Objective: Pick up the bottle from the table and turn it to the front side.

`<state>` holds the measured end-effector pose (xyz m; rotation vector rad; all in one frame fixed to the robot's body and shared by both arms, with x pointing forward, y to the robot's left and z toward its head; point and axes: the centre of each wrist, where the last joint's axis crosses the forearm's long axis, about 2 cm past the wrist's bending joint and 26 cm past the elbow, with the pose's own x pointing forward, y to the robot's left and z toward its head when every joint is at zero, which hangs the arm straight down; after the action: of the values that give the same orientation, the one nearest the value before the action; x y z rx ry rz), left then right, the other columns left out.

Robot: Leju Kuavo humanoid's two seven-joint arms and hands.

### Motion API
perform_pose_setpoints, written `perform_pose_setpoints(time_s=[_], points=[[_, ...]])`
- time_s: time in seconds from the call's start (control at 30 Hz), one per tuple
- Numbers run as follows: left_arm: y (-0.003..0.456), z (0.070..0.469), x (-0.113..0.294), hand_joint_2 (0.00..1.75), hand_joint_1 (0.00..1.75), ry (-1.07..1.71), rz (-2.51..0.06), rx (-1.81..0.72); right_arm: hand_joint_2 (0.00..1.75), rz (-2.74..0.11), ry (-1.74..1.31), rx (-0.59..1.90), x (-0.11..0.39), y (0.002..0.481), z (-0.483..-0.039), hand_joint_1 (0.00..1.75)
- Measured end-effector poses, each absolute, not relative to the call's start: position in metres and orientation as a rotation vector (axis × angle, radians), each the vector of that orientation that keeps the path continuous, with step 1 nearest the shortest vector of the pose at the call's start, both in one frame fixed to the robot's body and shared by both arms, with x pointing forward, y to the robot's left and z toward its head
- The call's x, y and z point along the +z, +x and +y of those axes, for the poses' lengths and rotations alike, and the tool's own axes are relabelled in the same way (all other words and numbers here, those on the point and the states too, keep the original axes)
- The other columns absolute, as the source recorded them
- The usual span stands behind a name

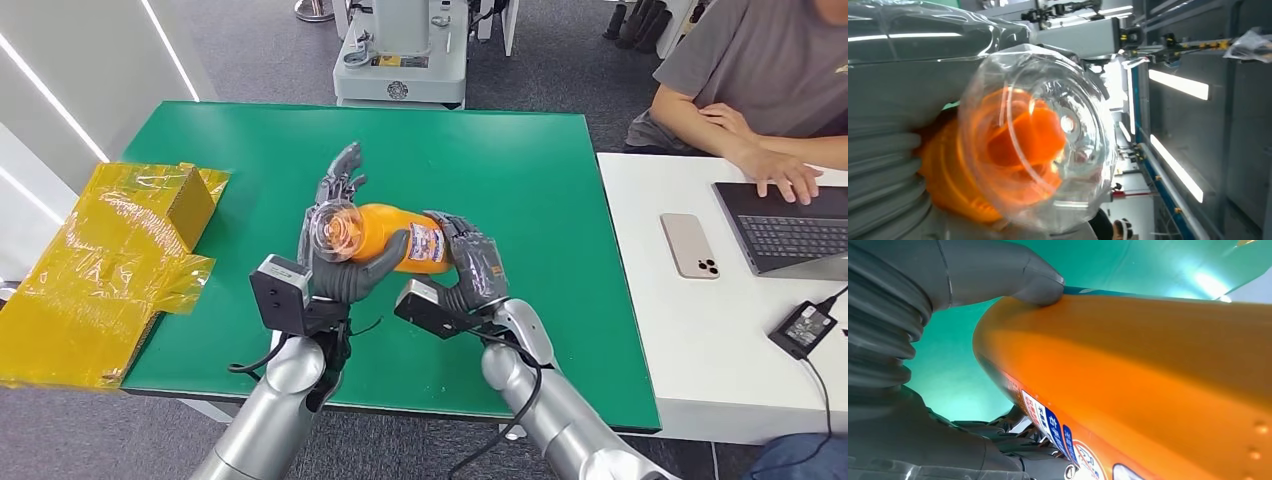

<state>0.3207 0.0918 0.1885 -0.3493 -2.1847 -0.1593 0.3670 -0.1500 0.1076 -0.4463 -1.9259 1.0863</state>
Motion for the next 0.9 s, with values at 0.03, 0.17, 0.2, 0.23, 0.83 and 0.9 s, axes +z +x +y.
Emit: perform_pose_setpoints(time_s=[0.03,0.17,0.2,0.23,0.83,0.9], points=[[0.3207,0.0918,0.1884,1.75,1.75,-0.352,-2.185,-0.16,1.75,-1.925,-0.447,1.087,0.108,0.3678,-0.15,1.75],[0.3207,0.0919,0.1883,1.75,1.75,-0.355,-2.184,-0.163,1.75,-1.924,-0.45,1.088,0.1086,0.369,-0.1504,1.75],[0.3207,0.0919,0.1883,1.75,1.75,-0.356,-2.184,-0.163,1.75,-1.924,-0.45,1.088,0.1086,0.3691,-0.1504,1.75],[0.3207,0.092,0.1882,1.75,1.75,-0.357,-2.184,-0.163,1.75,-1.923,-0.45,1.088,0.1088,0.3693,-0.1504,1.75],[0.3256,0.0921,0.1845,1.75,1.75,-0.395,-2.153,-0.176,1.75,-1.943,-0.422,1.04,0.1029,0.3645,-0.1483,0.0],[0.3258,0.0928,0.1825,1.75,1.75,-0.391,-2.146,-0.174,1.75,-1.96,-0.411,1.011,0.1032,0.3634,-0.1475,0.0]])
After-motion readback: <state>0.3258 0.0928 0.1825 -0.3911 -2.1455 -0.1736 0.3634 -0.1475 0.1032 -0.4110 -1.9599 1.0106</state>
